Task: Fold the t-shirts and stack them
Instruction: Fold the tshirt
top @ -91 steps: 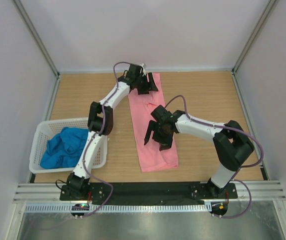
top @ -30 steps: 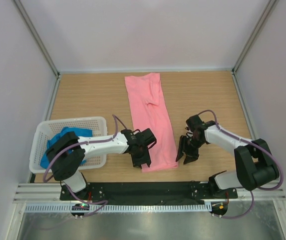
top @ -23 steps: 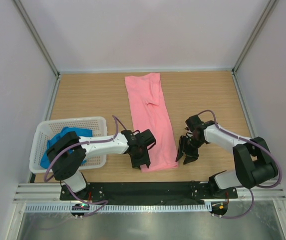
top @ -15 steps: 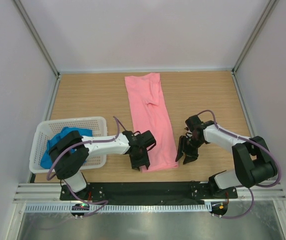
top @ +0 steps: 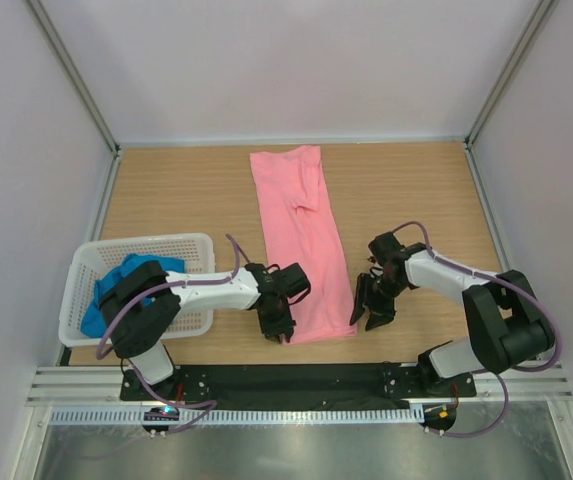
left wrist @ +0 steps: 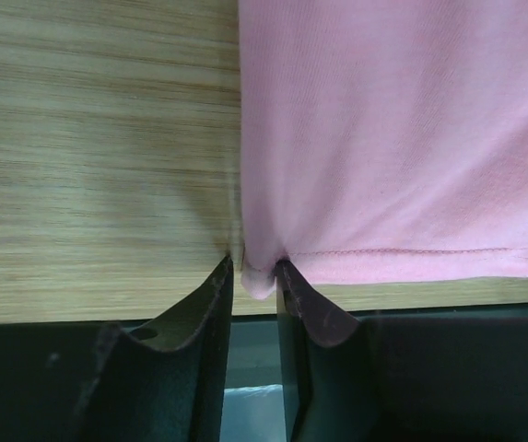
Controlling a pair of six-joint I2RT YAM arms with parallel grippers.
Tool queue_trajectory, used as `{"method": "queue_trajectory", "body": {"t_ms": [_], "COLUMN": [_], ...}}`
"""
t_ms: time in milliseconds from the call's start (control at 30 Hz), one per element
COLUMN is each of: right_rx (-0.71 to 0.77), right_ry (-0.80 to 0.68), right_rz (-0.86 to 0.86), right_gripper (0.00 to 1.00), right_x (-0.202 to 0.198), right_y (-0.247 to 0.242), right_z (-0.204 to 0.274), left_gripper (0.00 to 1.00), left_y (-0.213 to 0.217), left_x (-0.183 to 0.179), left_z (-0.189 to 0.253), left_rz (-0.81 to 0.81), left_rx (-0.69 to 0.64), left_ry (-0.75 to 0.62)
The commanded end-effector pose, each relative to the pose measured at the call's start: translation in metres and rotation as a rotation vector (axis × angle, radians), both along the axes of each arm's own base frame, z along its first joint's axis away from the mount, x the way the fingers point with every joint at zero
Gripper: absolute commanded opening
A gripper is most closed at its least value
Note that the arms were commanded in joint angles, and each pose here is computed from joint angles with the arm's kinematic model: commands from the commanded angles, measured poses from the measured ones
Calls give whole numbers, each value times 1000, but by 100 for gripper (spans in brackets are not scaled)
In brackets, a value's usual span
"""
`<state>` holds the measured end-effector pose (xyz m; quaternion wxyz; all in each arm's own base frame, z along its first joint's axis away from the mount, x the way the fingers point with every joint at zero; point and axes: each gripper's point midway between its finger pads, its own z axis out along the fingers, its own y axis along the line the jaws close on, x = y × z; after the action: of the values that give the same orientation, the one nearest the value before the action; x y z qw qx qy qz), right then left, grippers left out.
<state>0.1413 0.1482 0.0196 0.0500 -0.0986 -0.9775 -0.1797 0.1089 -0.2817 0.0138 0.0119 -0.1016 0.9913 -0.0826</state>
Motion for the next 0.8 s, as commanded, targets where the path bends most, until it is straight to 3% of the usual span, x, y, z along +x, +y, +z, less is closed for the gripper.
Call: {"method": "queue_trajectory", "body": {"t_ms": [0,433,500,600,633,667,767], "right_rx": [13,38,28,-21,-59,-78,-85], "right_ry": [14,30,30,16,10,14,21], "right_rz": [3,10,7,1,-5,-15,-47], "right_gripper": [51,49,41,22,7,1,1], "right_x": [-3,-5,-7,-10,-12,-15,-26], "right_y": [4,16,14,4,-3,-7,-12], "right_z": [-2,-8,-7,-5,-8,-8,-14], "left_gripper": [25,12,6,1,0,0,0], "left_y": [0,6,9,22,25,28,38], "left_x": [5,7,6,-2,-2,-3,-9], "left_z": [6,9,10,8,12,12,9], "left_rz": [-3,7,9,17,25,32,56], "left_rx": [-22,-29,-23,5,-4,-3,-3], "left_ry": [-25,-40,-40,-28,-36,-38,-36]}}
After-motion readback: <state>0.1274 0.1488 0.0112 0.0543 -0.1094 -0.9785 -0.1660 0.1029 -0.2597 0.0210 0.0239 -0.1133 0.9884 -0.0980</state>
